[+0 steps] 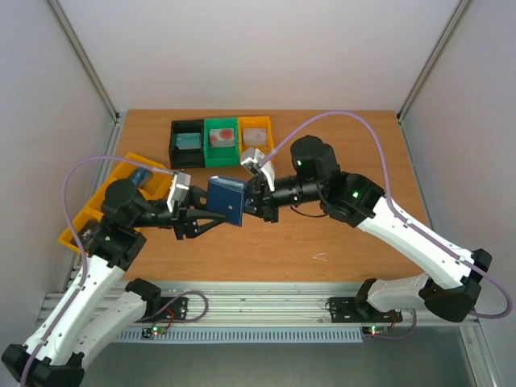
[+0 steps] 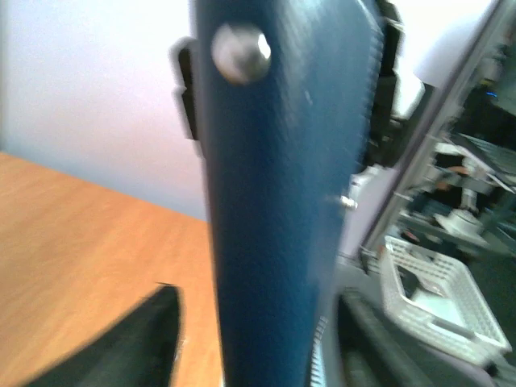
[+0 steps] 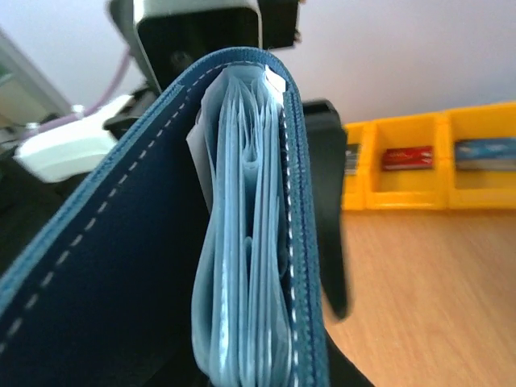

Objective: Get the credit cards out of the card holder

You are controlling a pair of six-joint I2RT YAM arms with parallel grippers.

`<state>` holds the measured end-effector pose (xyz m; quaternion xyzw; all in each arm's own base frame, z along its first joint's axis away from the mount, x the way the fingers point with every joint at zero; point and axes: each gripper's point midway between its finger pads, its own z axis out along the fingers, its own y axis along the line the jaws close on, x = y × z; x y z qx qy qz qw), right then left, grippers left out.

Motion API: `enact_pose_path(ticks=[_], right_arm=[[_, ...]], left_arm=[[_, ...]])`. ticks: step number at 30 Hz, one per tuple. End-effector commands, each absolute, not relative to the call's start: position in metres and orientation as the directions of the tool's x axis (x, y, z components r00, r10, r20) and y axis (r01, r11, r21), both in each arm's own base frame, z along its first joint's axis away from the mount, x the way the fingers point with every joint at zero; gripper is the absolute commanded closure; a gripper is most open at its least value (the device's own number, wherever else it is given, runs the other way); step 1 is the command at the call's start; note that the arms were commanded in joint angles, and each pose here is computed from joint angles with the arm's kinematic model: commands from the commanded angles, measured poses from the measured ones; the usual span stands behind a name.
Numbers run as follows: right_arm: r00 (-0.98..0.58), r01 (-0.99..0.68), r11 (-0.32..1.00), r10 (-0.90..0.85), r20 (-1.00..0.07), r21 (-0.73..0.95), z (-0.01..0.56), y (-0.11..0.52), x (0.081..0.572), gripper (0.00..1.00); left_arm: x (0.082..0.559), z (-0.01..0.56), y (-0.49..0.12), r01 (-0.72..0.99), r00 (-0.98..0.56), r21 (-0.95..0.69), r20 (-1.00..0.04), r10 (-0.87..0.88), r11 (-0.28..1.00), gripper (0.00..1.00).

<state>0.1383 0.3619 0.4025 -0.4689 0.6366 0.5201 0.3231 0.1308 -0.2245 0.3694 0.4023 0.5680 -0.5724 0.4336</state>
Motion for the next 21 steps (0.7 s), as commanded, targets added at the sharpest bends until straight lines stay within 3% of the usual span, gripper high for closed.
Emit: enact_pose_path(ticks=[1, 2, 5, 8, 12, 21], right_arm=[[-0.422, -0.885, 0.281, -0.144, -0.895, 0.372, 0.407, 0.348, 0.170, 0.99], [-0.455, -0.836, 0.398, -0.116, -0.883, 0.379, 0.401, 0.341, 0.186, 0.99], [-0.566, -0.585, 0.722, -0.038, -0.824, 0.369, 0.374, 0.308, 0.227, 0.99], [-0.604, -0.383, 0.891, -0.041, -0.796, 0.245, 0.356, 0.286, 0.236, 0.99], [-0.580, -0.360, 0.926, -0.124, -0.805, 0.117, 0.356, 0.302, 0.230, 0.99], [-0.601, -0.438, 0.895, -0.223, -0.768, 0.082, 0.348, 0.359, 0.225, 0.99]], left_arm=[[0.174, 0.359, -0.217, 0.898, -0.329, -0.349, -0.937, -0.118, 0.268, 0.09], [0.188, 0.353, -0.210, 0.865, -0.325, -0.353, -0.936, -0.136, 0.357, 0.02], [0.223, 0.340, -0.189, 0.756, -0.269, -0.307, -0.951, -0.153, 0.577, 0.01], [0.221, 0.332, -0.189, 0.776, -0.226, -0.228, -0.971, -0.077, 0.588, 0.01], [0.212, 0.328, -0.195, 0.818, -0.190, -0.170, -0.982, -0.022, 0.550, 0.01], [0.224, 0.331, -0.201, 0.789, -0.153, -0.124, -0.988, -0.002, 0.601, 0.01]])
